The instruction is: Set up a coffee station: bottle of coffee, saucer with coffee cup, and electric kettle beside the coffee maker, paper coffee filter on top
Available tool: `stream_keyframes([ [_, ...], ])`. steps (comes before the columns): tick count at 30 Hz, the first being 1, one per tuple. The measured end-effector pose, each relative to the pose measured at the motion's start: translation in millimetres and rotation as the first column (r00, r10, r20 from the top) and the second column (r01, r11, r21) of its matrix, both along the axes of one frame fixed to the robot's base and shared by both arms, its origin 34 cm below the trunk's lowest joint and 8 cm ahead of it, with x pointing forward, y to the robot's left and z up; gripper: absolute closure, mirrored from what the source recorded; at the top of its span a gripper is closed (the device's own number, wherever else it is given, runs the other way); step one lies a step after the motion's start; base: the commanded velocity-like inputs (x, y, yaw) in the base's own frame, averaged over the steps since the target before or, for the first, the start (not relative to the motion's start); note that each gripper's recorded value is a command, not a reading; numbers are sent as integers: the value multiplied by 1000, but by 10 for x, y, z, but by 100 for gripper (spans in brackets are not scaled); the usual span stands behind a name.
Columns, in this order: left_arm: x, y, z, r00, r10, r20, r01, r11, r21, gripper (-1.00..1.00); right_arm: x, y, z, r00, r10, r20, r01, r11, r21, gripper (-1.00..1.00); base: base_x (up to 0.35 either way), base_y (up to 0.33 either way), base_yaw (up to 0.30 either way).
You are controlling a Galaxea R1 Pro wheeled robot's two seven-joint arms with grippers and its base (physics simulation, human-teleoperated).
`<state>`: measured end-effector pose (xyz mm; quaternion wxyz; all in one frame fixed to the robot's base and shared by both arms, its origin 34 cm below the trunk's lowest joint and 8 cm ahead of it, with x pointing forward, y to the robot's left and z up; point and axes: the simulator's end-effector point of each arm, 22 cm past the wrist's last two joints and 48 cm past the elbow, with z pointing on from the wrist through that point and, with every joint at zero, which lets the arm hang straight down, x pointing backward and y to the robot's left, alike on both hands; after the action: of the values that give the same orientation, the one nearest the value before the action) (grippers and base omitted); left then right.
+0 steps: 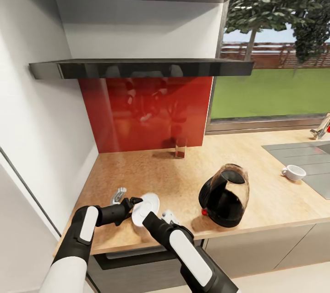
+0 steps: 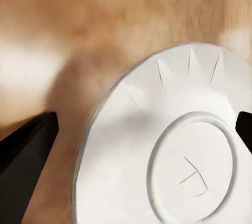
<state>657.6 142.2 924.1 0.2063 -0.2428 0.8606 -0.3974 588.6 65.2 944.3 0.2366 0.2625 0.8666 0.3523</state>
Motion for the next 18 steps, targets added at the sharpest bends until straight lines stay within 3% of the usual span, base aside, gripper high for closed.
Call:
stream_keyframes([
  [10, 99, 100, 154, 999, 31, 36, -29, 998, -54, -100, 28, 21, 93, 1000, -1, 17, 1, 1000, 13, 100, 0, 0, 0],
  [18, 147, 579, 152, 996, 68, 50, -68, 998, 0, -100, 83, 67, 316, 998, -1, 58, -2, 999, 43, 100, 0, 0, 0],
])
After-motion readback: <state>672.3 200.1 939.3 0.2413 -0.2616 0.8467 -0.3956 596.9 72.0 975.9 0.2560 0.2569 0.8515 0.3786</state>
